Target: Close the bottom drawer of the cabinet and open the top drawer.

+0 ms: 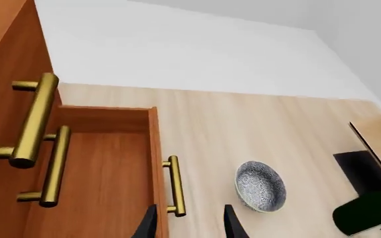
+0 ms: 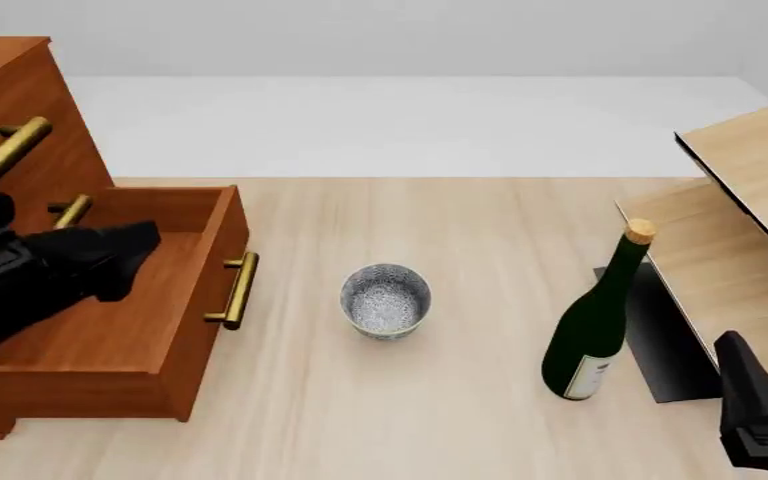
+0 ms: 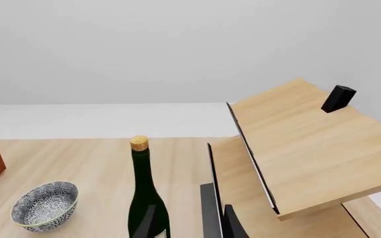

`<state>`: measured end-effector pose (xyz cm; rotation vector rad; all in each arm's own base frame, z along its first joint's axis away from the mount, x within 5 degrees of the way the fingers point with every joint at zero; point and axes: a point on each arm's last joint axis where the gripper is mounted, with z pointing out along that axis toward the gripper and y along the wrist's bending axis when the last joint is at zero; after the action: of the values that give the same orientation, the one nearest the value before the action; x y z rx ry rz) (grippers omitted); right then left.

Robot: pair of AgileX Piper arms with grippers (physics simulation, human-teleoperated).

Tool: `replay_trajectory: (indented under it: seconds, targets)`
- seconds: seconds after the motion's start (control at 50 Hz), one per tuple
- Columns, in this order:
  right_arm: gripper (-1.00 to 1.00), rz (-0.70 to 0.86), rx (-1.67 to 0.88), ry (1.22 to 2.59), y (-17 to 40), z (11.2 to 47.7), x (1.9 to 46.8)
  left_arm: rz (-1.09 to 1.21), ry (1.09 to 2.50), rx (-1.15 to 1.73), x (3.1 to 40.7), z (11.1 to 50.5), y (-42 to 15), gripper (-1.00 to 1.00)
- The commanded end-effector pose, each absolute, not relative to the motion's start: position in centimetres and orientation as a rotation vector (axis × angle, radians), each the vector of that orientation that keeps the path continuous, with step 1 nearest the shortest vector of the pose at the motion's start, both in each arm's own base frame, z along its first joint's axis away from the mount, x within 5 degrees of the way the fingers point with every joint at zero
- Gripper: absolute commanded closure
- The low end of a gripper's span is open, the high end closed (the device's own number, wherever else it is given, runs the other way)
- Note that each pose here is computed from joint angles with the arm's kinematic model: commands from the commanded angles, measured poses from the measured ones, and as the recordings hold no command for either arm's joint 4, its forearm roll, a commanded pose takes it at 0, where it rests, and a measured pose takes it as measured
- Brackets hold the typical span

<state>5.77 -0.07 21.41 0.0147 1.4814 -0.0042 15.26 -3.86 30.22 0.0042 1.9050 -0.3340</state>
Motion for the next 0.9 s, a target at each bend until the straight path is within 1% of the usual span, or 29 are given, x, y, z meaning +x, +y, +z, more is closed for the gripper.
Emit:
replay_trajectory:
  seconds: [0.02,0.18,0.24,0.36,0.44,0.6,0.64,0.76,0.88,0.9]
  targets:
    - [-1.0,-0.003,0.013,1.481,-0.1,21.4,5.7,-0.434,2.051,-0.028,17.3,29.7,-6.0,-1.0]
    - [-1.0,-0.001,0.013,1.481,-0.1,21.4,5.6,-0.524,2.149,-0.037,17.1,27.9,-7.7,-1.0]
    - [-1.0,0.0,0.013,1.482,-0.1,21.4,5.6,-0.518,2.152,-0.008,17.1,28.1,-7.9,-1.0]
    - [-1.0,0.001,0.014,1.482,0.0,21.4,5.6,-0.551,2.19,-0.009,17.1,27.2,-8.7,-1.0]
    - [-1.0,0.001,0.016,1.483,-0.1,21.4,5.7,-0.554,2.198,-0.005,17.1,26.9,-8.9,-1.0]
    - [-1.0,0.003,0.017,1.483,-0.1,21.3,5.7,-0.569,2.247,0.006,17.0,24.9,-9.6,-1.0]
    - [-1.0,0.003,0.018,1.483,-0.1,21.4,5.7,-0.541,2.258,0.021,17.2,24.7,-9.5,-1.0]
    - [-1.0,0.004,0.018,1.484,-0.1,21.4,5.7,-0.555,2.262,0.028,17.0,24.5,-9.7,-1.0]
    - [-1.0,0.006,0.018,1.484,0.0,21.4,5.7,-0.488,2.293,0.059,17.4,23.3,-9.2,-1.0]
    - [-1.0,0.006,0.018,1.484,0.0,21.4,5.7,-0.512,2.295,0.052,17.1,23.0,-9.4,-1.0]
